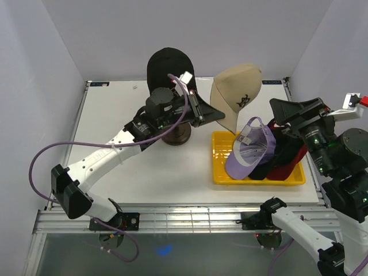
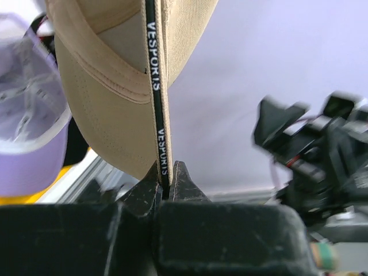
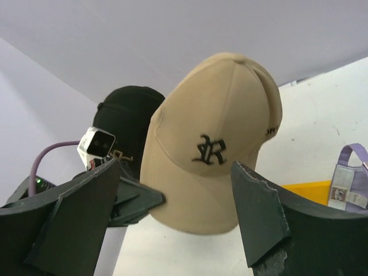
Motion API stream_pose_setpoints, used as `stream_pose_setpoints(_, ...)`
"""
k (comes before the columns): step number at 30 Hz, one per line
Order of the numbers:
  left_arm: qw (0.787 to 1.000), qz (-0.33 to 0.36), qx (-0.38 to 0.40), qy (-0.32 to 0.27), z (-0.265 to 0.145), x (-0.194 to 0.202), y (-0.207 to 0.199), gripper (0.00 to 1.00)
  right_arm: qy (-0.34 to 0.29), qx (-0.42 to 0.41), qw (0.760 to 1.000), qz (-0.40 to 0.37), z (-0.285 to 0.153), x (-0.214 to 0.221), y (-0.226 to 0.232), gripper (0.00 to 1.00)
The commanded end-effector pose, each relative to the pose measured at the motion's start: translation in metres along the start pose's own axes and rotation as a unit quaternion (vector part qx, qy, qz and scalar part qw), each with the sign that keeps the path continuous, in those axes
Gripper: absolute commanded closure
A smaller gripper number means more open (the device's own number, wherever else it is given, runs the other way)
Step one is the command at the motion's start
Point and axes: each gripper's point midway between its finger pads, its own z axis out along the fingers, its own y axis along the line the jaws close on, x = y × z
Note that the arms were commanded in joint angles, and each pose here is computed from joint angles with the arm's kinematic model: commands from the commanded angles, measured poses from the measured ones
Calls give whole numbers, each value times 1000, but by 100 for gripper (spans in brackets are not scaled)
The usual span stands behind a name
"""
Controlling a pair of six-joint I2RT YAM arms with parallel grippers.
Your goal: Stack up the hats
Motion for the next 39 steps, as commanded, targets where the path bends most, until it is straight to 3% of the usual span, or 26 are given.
stream_pose_setpoints(1, 986, -43, 150, -55, -24, -49, -82, 100, -62, -33, 997, 37, -17, -33, 17, 18)
stream_pose_setpoints(8, 944, -117, 273, -145, -36, -136, -148, 100, -43, -34, 997, 48, -8, -22, 17, 18)
stream_pose_setpoints(12, 911, -180, 307, -206, -52, -184, -157, 100, -28, -30, 997, 58, 0, -9, 13, 18)
stream_pose_setpoints(14, 883, -225, 320, -261, -75, -212, -148, 100, -17, -25, 998, 62, 5, 0, 9, 18)
stream_pose_setpoints(17, 866, -232, 335, -291, -103, -238, -149, 100, -5, -23, 998, 64, 9, 9, 6, 18)
stream_pose_setpoints(20, 858, -227, 345, -305, -130, -251, -154, 100, -1, -21, 998, 60, 11, 12, 5, 18)
stream_pose_setpoints(30, 858, -238, 352, -287, -156, -248, -124, 100, 41, -35, 997, 63, 34, 37, 10, 18)
stream_pose_setpoints(39, 866, -241, 360, -250, -167, -231, -102, 100, 93, -104, 987, 82, 69, 43, 57, 16)
